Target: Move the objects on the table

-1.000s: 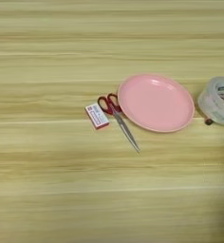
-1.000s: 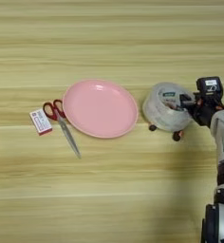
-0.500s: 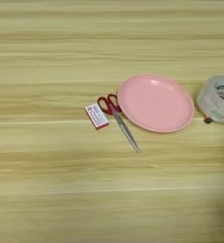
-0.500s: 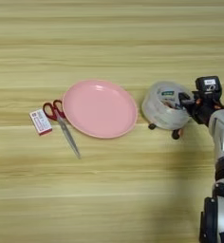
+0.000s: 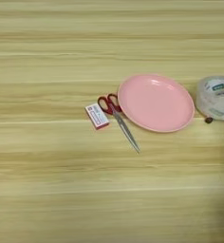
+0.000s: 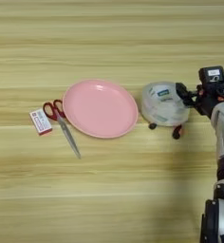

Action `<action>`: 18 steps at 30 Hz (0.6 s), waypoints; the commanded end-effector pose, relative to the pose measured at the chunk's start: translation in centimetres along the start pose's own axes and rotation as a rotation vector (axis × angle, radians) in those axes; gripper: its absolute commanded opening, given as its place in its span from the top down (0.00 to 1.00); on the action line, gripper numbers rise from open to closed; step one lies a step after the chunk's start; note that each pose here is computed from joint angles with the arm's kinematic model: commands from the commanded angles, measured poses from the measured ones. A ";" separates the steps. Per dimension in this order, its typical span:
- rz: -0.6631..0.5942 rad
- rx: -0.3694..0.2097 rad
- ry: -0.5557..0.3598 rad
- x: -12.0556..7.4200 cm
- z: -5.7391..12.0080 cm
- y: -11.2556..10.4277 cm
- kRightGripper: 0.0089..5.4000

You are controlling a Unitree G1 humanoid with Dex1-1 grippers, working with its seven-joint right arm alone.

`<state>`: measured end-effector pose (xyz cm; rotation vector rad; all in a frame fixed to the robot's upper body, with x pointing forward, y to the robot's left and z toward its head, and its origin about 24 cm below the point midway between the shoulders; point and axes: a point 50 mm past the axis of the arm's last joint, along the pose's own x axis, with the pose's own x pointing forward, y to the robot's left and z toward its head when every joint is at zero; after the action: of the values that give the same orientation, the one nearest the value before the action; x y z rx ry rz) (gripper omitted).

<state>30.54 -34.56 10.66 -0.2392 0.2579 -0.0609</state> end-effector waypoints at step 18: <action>0.135 -0.101 -0.326 -1.9 8.2 4.7 0.00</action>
<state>30.55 -29.78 13.44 -0.2738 0.1202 0.0854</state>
